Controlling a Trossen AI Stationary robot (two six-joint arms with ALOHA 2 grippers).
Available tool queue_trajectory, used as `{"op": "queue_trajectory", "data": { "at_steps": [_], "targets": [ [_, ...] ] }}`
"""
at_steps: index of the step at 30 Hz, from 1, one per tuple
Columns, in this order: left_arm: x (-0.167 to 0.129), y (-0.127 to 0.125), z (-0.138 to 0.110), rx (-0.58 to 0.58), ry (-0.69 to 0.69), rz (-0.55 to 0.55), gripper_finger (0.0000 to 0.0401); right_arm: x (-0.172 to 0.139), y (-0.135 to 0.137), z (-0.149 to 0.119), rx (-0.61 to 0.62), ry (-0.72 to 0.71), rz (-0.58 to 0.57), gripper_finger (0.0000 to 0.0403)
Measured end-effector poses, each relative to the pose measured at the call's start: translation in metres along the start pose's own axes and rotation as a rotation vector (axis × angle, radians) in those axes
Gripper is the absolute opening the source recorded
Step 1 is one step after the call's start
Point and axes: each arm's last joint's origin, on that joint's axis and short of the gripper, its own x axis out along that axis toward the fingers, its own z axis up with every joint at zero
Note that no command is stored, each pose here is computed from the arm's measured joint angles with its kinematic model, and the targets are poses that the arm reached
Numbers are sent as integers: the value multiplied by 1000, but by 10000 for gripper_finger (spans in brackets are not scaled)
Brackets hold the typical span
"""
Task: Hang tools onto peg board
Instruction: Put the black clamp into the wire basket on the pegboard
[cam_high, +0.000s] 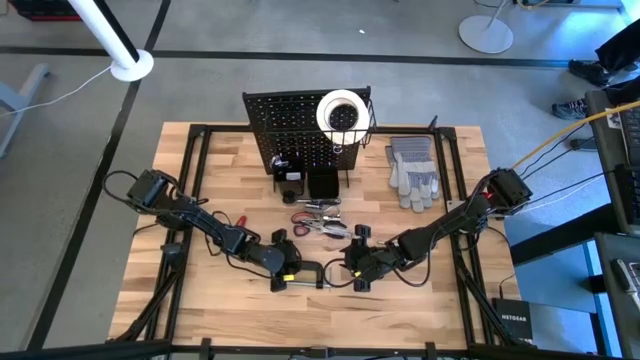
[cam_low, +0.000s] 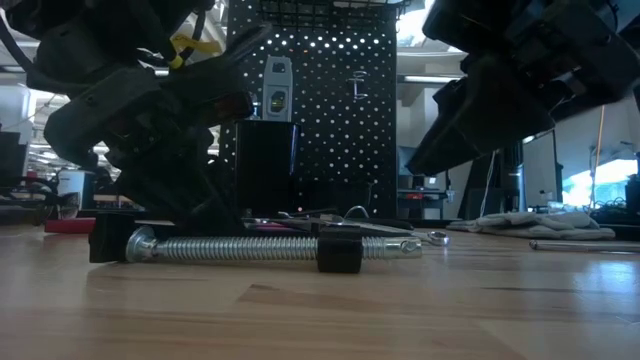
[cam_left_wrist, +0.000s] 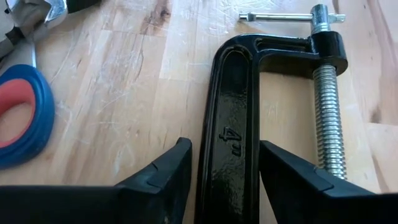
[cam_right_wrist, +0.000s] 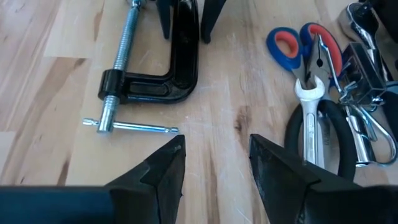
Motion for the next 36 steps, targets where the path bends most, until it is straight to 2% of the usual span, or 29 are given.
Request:
{"op": "queue_trajectory", "data": {
  "at_steps": [10, 18, 28, 36],
  "targets": [
    [0, 0, -1, 28, 7, 3, 170, 0, 0, 0, 8, 4, 15, 179],
    [0, 0, 0, 28, 5, 6, 111, 0, 0, 0, 0, 5, 14, 179],
    [-1, 0, 0, -4, -2, 7, 111, -3, -1, 0, -79, 9, 14, 179],
    [-13, -2, 8, -21, -34, -11, 111, -14, -5, 2, -134, 34, 18, 179]
  ]
}}
